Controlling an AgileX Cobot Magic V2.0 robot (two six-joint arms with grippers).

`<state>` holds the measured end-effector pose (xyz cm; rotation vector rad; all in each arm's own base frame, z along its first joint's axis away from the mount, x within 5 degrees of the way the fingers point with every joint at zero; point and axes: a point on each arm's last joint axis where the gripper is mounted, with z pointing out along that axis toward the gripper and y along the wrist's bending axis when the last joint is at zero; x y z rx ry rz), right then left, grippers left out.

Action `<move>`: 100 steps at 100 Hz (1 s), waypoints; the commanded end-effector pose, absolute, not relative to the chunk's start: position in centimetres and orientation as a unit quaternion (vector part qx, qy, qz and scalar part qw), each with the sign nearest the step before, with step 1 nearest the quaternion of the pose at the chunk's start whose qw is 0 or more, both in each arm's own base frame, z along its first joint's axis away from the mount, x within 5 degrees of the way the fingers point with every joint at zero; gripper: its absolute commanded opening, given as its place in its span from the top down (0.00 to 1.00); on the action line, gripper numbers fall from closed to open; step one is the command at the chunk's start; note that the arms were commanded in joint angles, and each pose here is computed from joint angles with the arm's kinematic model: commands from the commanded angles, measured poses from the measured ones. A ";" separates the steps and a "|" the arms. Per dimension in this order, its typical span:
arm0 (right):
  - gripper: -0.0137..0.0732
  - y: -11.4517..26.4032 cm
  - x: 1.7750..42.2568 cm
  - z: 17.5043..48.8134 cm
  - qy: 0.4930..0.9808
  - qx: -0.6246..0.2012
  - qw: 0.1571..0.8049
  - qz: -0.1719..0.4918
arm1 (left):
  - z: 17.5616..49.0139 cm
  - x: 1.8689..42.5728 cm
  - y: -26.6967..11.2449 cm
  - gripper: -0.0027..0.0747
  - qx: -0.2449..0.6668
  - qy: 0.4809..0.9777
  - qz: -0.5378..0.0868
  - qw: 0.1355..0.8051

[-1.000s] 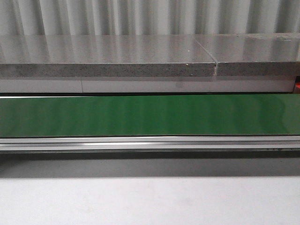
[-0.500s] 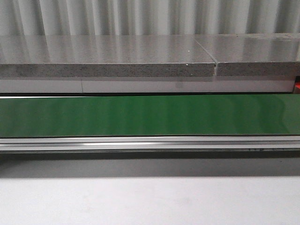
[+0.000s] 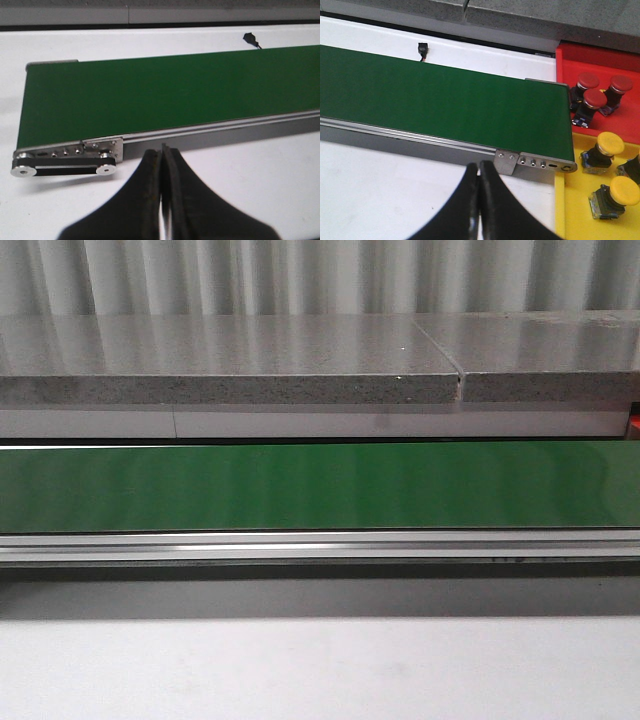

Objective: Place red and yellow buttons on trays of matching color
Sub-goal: 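Move the left gripper down over the last red button in the cluster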

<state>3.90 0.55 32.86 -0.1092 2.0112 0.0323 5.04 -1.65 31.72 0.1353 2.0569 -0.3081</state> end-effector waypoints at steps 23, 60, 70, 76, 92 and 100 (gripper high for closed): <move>0.92 0.5 4.1 34.0 0.822 -0.049 0.567 0.010 | 36.9 8.6 -0.7 0.99 0.000 0.834 -0.038 0.550; 0.92 0.5 4.1 34.0 0.822 -0.049 0.567 0.010 | 38.2 16.5 -3.0 0.99 -0.001 0.903 0.003 0.429; 0.92 0.5 4.1 34.0 0.822 -0.049 0.567 0.010 | 37.9 18.4 -3.7 0.99 0.001 0.911 0.003 0.412; 0.92 0.5 4.1 34.0 0.822 -0.049 0.567 0.010 | 37.6 19.4 -4.1 0.99 0.001 0.917 0.001 0.400; 0.92 0.5 4.1 34.0 0.822 -0.049 0.567 0.010 | 37.4 21.2 -4.5 0.99 0.000 0.919 0.004 0.393; 0.92 0.5 4.1 34.0 0.822 -0.049 0.567 0.010 | 37.3 21.9 -4.1 0.99 -0.013 0.918 0.005 0.397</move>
